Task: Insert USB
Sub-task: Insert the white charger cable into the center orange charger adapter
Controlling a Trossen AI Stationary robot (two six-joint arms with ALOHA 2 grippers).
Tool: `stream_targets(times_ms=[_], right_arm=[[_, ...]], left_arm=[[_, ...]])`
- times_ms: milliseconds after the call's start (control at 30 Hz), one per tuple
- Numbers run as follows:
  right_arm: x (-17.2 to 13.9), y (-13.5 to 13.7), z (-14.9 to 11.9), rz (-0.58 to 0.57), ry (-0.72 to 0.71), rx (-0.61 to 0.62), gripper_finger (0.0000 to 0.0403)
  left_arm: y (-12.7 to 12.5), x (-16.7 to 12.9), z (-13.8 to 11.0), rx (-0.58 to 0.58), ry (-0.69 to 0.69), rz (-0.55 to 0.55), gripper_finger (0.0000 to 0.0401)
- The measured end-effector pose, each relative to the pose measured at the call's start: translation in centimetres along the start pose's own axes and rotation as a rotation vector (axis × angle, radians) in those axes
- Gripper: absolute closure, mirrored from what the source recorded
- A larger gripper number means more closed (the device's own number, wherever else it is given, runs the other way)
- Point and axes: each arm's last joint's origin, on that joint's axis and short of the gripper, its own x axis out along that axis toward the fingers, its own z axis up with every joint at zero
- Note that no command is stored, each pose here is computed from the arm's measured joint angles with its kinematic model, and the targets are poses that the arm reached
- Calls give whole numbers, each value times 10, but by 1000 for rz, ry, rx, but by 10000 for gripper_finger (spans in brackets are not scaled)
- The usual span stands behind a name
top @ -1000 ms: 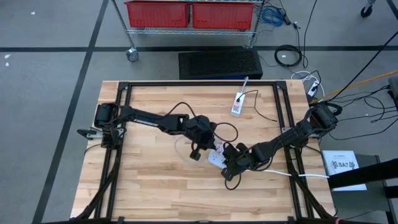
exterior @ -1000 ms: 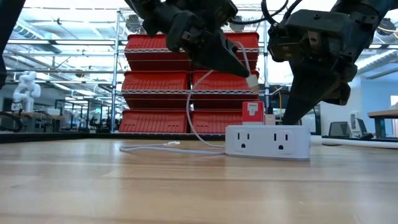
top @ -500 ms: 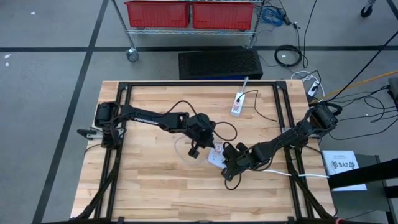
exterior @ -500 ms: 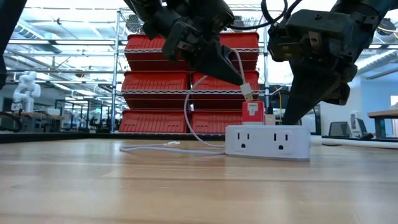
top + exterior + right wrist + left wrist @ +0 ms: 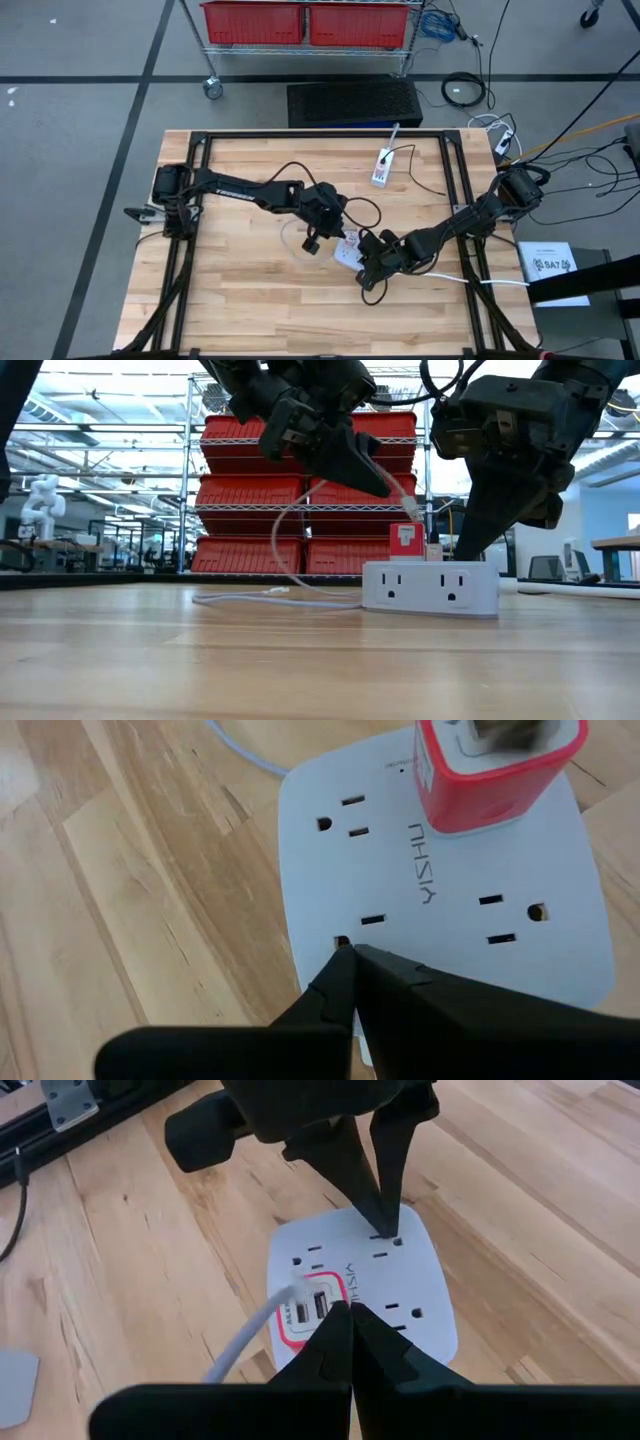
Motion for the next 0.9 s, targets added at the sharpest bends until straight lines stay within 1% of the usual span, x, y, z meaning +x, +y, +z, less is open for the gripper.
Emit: stream_targets(times_ms=[200, 333, 400, 567, 633, 733, 800, 900], right_arm=[[0, 0, 0, 0, 0, -4, 403], [0, 1, -1, 2, 1, -16, 403], [-2, 1, -2, 10, -2, -32, 403], [-8, 4, -4, 40, -8, -47, 402], [-9, 5, -5, 44, -3, -50, 402], [-9, 5, -6, 43, -5, -60, 402], [-9, 5, -6, 44, -4, -63, 402], [-9, 5, -6, 45, -5, -66, 402]], left_arm=[[0, 0, 0, 5, 3, 4, 401], [0, 0, -2, -1, 38, 26, 401], [-1, 0, -4, -15, 54, 22, 401], [-2, -1, -8, -100, 118, 42, 401], [-4, -4, -10, -116, 127, 43, 401], [-12, -12, -19, -135, 120, 56, 401], [-18, -21, -30, -158, 118, 96, 401], [-32, -38, -45, -162, 40, 156, 401]])
